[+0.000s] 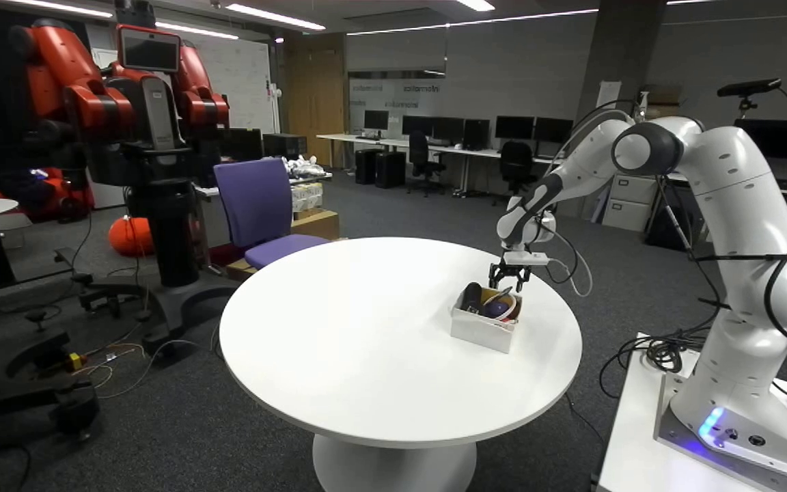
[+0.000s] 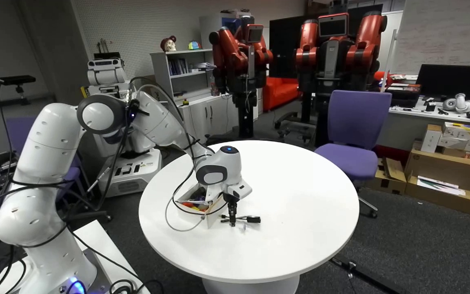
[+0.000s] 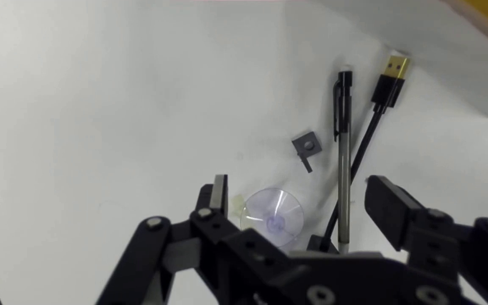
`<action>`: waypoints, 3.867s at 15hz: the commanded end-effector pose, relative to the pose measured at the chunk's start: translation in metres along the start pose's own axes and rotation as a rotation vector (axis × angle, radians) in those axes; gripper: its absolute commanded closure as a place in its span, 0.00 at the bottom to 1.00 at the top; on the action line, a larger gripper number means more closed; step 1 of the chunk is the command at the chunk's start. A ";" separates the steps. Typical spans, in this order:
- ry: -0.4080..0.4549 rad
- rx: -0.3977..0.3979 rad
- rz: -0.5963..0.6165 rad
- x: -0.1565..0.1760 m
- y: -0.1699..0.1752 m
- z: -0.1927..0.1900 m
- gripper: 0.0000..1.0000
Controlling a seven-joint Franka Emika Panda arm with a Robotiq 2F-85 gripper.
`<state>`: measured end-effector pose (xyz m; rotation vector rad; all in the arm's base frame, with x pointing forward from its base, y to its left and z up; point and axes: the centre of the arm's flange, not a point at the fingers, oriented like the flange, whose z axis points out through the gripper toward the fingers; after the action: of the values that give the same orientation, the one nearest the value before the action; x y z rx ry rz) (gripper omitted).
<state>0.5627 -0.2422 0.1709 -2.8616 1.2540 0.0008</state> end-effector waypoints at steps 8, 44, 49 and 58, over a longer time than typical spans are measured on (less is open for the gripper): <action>0.018 -0.069 -0.004 0.009 -0.011 0.019 0.81; 0.075 -0.107 -0.096 -0.023 -0.018 0.023 1.00; 0.087 -0.040 -0.113 -0.037 -0.004 -0.030 0.99; 0.255 0.091 -0.214 -0.129 -0.039 -0.097 0.99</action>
<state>0.5355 -0.1645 0.2538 -2.9637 1.0317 -0.3119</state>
